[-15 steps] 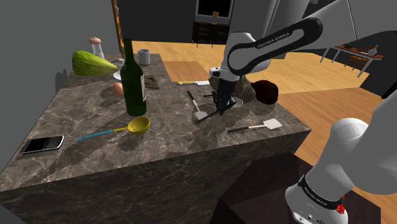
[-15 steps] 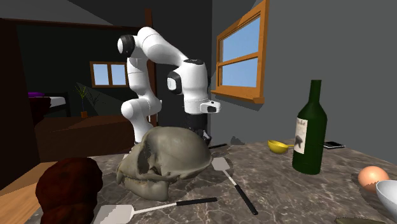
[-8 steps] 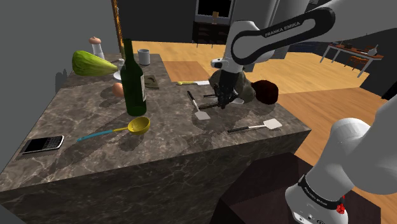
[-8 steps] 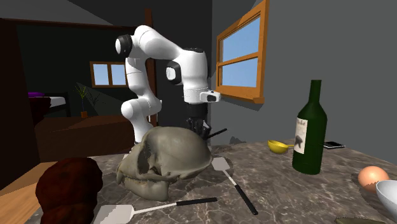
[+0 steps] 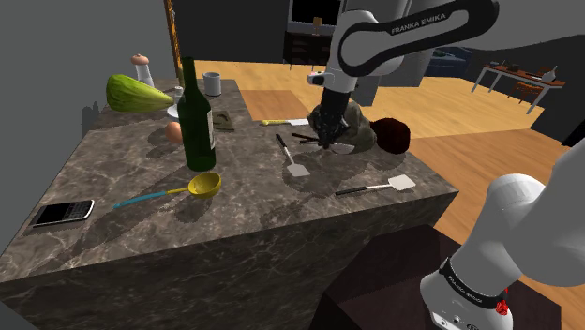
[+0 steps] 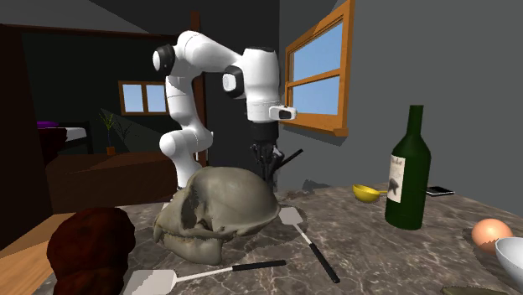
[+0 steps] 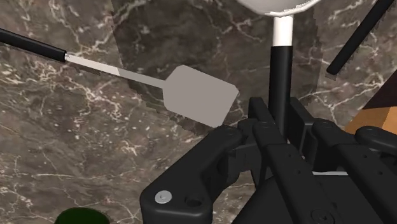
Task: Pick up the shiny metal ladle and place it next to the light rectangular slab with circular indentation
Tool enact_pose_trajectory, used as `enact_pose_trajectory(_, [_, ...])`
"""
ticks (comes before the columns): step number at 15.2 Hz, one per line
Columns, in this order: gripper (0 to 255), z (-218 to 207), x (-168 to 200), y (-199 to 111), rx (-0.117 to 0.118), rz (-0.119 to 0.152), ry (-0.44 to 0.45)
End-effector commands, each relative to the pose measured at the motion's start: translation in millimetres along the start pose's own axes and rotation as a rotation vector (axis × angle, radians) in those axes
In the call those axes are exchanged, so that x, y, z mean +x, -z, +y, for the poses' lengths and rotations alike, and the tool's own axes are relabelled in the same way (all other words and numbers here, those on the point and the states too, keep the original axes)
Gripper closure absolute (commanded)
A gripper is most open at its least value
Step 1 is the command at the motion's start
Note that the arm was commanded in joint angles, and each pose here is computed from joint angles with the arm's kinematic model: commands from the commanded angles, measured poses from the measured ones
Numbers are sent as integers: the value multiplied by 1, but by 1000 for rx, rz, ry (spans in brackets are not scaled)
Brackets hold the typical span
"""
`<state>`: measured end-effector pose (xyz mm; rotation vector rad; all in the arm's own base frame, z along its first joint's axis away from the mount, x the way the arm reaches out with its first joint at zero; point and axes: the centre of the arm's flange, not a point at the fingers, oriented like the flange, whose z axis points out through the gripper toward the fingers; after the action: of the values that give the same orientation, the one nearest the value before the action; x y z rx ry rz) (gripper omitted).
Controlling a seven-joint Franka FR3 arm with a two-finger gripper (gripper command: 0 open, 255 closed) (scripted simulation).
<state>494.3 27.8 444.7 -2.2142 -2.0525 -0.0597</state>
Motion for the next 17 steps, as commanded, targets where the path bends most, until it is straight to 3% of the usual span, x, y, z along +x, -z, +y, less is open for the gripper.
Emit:
enact_pose_trajectory(1, [255, 20, 12, 0, 0, 0, 0])
enact_pose_trajectory(17, [255, 207, 111, 2, 0, 0, 0])
